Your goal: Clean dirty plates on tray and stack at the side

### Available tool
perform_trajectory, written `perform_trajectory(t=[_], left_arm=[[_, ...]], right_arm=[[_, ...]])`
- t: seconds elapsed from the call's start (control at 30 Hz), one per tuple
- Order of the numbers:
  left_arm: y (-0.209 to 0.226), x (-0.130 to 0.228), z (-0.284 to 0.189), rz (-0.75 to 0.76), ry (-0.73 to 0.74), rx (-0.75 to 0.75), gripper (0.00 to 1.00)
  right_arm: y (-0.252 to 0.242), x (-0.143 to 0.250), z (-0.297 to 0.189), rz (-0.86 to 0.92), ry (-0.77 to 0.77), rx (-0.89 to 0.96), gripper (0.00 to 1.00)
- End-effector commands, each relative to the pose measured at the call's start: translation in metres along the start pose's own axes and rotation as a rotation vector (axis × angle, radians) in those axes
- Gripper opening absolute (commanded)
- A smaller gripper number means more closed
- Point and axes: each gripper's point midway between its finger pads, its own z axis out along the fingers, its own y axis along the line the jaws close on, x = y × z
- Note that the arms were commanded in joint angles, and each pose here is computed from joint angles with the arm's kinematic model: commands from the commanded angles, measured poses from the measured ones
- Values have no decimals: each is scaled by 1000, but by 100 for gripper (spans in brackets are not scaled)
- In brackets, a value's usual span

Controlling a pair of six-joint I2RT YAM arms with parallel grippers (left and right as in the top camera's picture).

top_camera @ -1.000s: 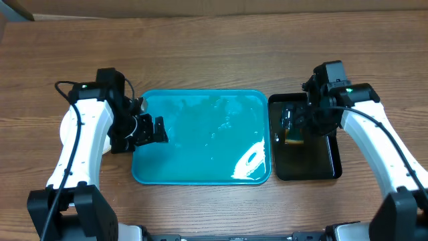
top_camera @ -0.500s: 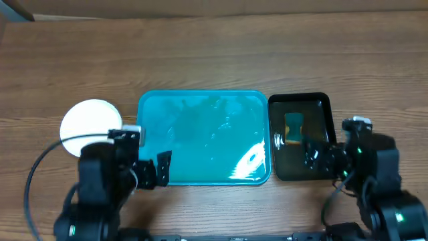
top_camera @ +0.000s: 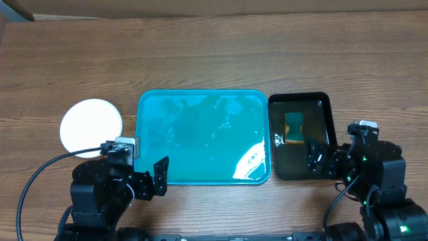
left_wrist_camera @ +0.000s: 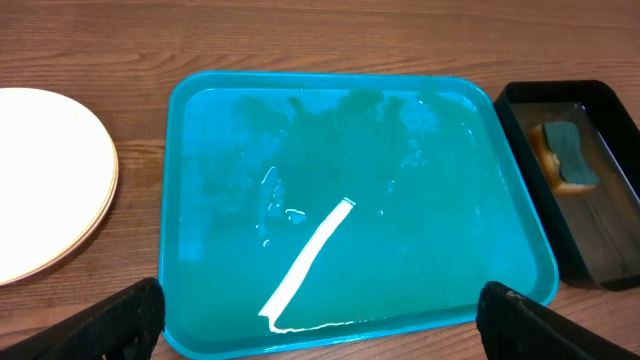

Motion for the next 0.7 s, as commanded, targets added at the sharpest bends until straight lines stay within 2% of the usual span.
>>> perform_trajectory(t=[0.0, 0.17, 0.2, 0.33, 0.57, 0.67], left_arm=[[1, 2, 1, -8, 1, -6, 100], [1, 2, 1, -8, 0, -6, 100], [1, 2, 1, -8, 1, -6, 100], [1, 2, 1, -8, 0, -6, 100], [1, 2, 1, -8, 0, -6, 100], [1, 2, 1, -8, 1, -6, 100]], right_arm=[[-2, 1, 1, 3, -2, 12, 100], [-5, -5, -13, -34, -74, 21, 100], [-1, -12, -22, -100, -167, -8, 100], [2, -19, -35, -164, -418, -76, 100], [-3, -34, -30, -167, -748, -135, 100], [-7, -35, -16, -165, -810, -139, 100]])
